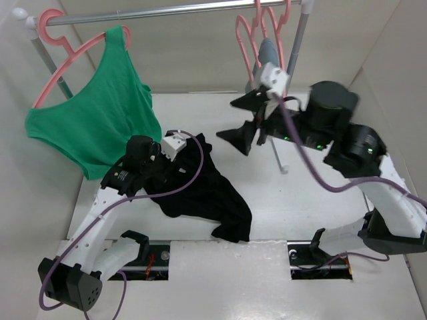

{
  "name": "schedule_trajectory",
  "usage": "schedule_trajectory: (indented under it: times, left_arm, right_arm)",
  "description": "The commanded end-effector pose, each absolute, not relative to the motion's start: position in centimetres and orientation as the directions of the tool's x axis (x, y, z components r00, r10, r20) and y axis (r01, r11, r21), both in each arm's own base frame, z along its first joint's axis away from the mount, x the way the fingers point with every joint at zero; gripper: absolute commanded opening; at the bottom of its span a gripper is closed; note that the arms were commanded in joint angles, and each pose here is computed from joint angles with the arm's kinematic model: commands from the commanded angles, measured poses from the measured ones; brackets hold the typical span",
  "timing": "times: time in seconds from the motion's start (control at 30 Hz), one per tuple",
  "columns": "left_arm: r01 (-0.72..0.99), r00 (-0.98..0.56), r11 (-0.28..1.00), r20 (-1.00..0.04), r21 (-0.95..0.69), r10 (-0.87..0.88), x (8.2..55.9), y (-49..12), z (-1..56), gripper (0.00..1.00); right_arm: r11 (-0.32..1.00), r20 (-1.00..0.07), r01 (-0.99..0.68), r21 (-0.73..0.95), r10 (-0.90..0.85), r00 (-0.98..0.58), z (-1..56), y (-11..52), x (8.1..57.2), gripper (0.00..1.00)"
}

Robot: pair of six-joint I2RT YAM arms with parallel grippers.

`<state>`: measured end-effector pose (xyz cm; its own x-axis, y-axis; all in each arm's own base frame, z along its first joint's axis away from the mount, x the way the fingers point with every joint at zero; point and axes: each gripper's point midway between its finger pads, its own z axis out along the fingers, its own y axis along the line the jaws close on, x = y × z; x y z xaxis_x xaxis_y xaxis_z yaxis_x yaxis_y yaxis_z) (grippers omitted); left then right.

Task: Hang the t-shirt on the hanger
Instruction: Grab a hanger with the right arm

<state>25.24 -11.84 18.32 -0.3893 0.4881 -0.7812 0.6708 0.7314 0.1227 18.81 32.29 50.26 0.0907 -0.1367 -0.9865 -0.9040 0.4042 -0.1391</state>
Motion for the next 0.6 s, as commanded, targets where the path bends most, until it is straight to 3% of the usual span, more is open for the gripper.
schedule_trajectory:
  times: [0.0, 0.1, 0.27, 0.4, 0.57]
  left_arm:
    - [0.648, -0.361, 0.751, -0.818, 0.126, 0.448, 26.0, -12.1, 20.3, 0.0]
    - [0.645, -0.375, 0.756, -0.814, 0.114, 0.443, 26.1, -12.1, 20.0, 0.0]
    - [0.645, -0.374, 0.756, -0.815, 0.114, 0.442, 26.3, -12.2, 20.2, 0.0]
    - [0.646, -0.37, 0.756, -0.823, 0.105, 0.431, 26.3, -12.4, 20.7, 0.0]
    - [0.658, -0.366, 0.747, -0.826, 0.096, 0.428, 26.1, -12.7, 20.7, 0.0]
  right_arm:
    - [0.546, -0.979, -0.816, -0.191, -0.043, 0.2, 56.5, 28.6, 19.4, 0.84]
    - [0.715, -0.971, -0.681, -0.159, 0.013, 0.24, 59.4, 25.7, 22.5, 0.84]
    - [0.856, -0.969, -0.499, -0.139, -0.014, 0.245, 59.7, 23.0, 29.1, 0.79]
    - [0.92, -0.978, -0.368, -0.135, -0.064, 0.2, 57.9, 21.9, 33.8, 0.75]
    - [0.906, -0.98, -0.39, -0.166, -0.109, 0.166, 55.3, 22.9, 37.8, 0.75]
